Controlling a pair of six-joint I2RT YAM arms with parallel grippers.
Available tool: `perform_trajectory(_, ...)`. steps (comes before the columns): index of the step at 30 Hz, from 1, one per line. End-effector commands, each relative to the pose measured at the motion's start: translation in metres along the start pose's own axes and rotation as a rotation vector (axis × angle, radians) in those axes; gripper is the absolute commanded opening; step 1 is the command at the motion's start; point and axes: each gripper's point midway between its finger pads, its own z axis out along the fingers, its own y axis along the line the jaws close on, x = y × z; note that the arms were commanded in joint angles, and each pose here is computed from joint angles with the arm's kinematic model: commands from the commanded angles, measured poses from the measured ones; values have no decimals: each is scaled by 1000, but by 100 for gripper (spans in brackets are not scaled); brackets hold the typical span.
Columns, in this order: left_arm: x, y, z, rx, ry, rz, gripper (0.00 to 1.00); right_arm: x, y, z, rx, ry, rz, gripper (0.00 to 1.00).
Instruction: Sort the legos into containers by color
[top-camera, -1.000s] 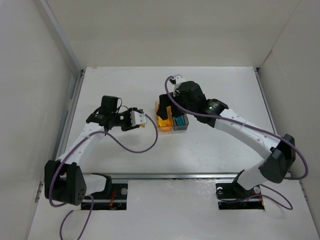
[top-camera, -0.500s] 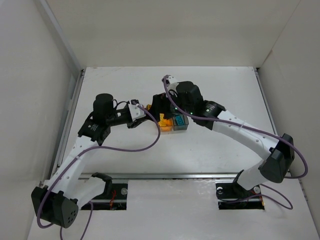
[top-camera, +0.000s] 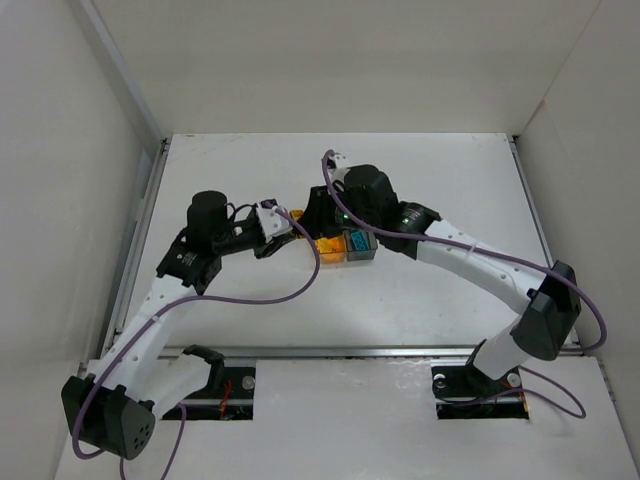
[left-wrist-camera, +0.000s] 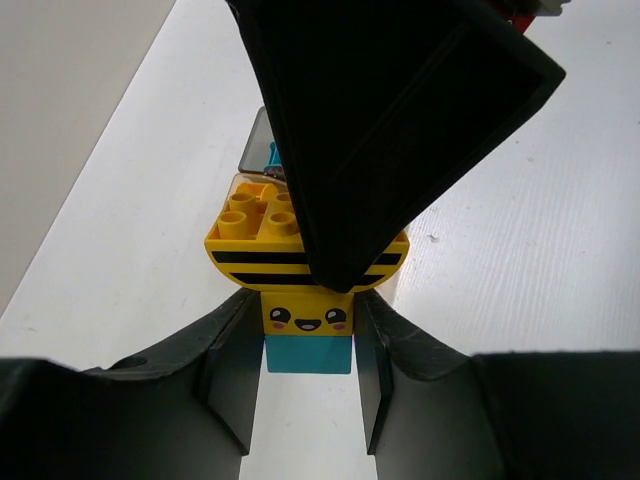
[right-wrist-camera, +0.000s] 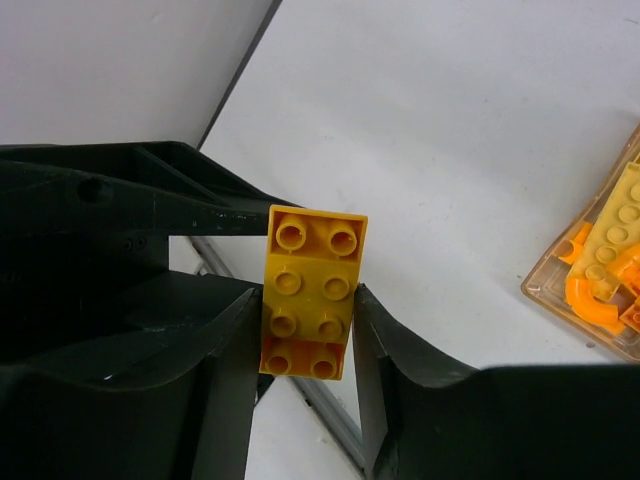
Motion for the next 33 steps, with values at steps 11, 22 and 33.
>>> perform_trajectory(11,78,1,5,-51,256,-230,0,-37,-84,-39,231,-202,131,0)
perform_trajectory(22,77,7,12,-69,237,-264,0,14,-159,21,418,-10,134,0)
perform_trajectory(33,54,21,18,-134,144,-380,0,31,-176,51,481,111,87,69)
